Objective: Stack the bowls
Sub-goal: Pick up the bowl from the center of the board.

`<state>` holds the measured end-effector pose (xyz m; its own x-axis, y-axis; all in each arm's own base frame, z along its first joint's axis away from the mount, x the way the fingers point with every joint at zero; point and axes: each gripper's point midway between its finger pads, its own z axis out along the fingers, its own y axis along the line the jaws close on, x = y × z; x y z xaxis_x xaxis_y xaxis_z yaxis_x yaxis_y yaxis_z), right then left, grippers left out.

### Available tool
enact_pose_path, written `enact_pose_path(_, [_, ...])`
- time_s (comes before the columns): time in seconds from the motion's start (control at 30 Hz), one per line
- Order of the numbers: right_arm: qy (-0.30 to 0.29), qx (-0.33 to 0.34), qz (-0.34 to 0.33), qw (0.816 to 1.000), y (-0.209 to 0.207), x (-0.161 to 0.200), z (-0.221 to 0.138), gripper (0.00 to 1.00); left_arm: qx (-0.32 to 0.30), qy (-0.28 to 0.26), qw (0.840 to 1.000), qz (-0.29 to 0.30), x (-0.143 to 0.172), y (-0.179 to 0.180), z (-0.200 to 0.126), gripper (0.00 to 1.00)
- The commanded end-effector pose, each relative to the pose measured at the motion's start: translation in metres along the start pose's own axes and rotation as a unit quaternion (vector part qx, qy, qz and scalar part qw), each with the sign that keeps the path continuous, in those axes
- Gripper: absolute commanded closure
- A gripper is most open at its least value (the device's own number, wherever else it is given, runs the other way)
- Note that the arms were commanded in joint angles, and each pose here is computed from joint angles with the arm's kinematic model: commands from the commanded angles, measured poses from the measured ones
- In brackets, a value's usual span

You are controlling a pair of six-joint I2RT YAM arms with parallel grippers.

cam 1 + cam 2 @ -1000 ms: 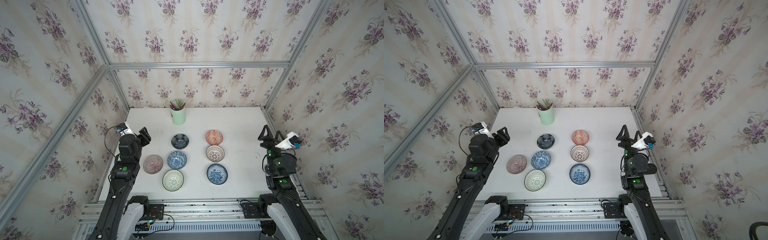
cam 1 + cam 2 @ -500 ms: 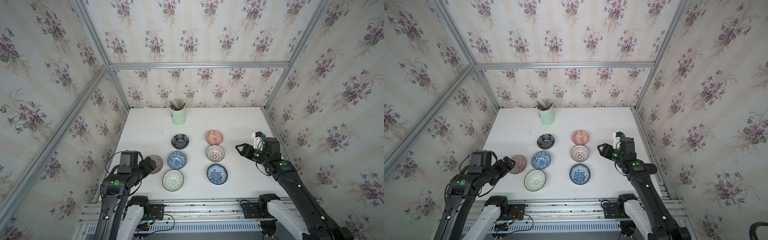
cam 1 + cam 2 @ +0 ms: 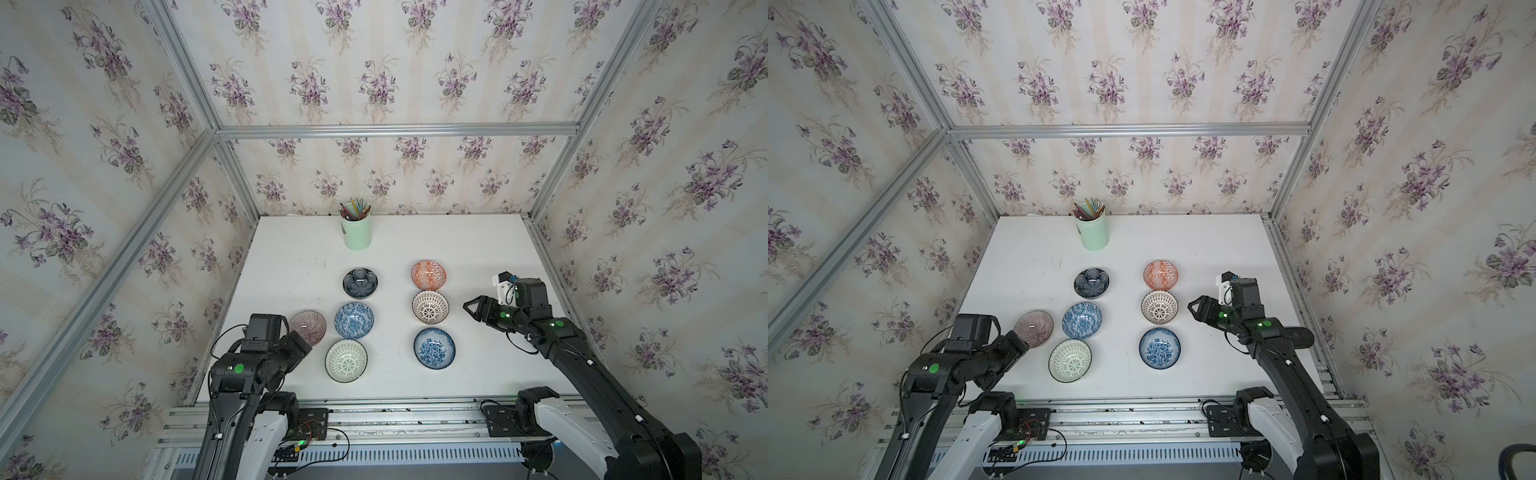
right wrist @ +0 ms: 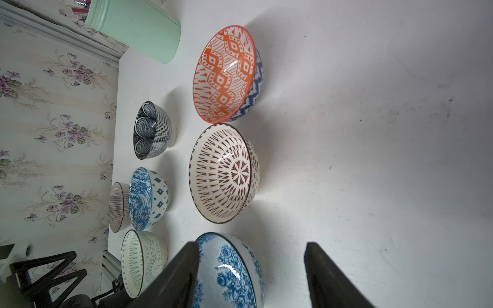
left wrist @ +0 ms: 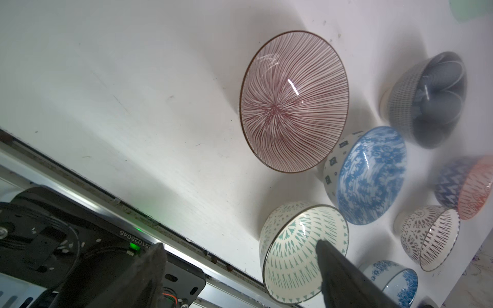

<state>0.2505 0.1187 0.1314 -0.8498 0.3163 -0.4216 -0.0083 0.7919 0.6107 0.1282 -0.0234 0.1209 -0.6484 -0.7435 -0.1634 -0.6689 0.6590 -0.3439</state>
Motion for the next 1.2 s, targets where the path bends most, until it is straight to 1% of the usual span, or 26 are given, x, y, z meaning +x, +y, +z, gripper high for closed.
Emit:
enact_pose_path(0.0, [-0.003,-0.002,-0.007,1.0,0.001,-0.002,0.001,0.33,0.0,-0.008,1.0,-0.018,-0.008,-0.005,0.009,0.15])
enact_pose_path(0.13, [0.0,0.0,-0.006,1.0,0.0,-0.001,0.002,0.33,-0.026,-0.016,0.999,-0.022,-0.017,-0.003,0.02,0.24])
enact_pose_path(0.23, [0.002,-0.002,-0.006,1.0,0.0,0.001,0.002,0.34,-0.038,-0.027,0.999,-0.026,-0.026,-0.003,0.029,0.28])
enact_pose_path(0.4, [0.004,-0.002,-0.006,1.0,0.0,0.002,0.003,0.34,-0.056,-0.06,0.996,-0.033,-0.047,-0.007,0.04,0.32])
enact_pose_path(0.5, [0.006,-0.004,-0.007,1.0,0.001,0.003,0.003,0.35,-0.058,-0.066,0.996,-0.03,-0.054,-0.011,0.046,0.38])
enact_pose_path(0.7, [0.008,-0.005,-0.008,1.0,0.002,0.004,0.003,0.35,-0.077,-0.045,0.996,-0.024,-0.056,-0.014,0.064,0.44])
enact_pose_path(0.83, [0.01,-0.005,-0.008,1.0,0.002,0.005,0.004,0.36,-0.087,-0.043,0.995,-0.017,-0.06,-0.014,0.07,0.44])
enact_pose_path(1.17, [0.011,-0.005,-0.007,1.0,0.002,0.005,0.004,0.36,-0.081,-0.022,0.996,-0.012,-0.057,-0.015,0.091,0.61])
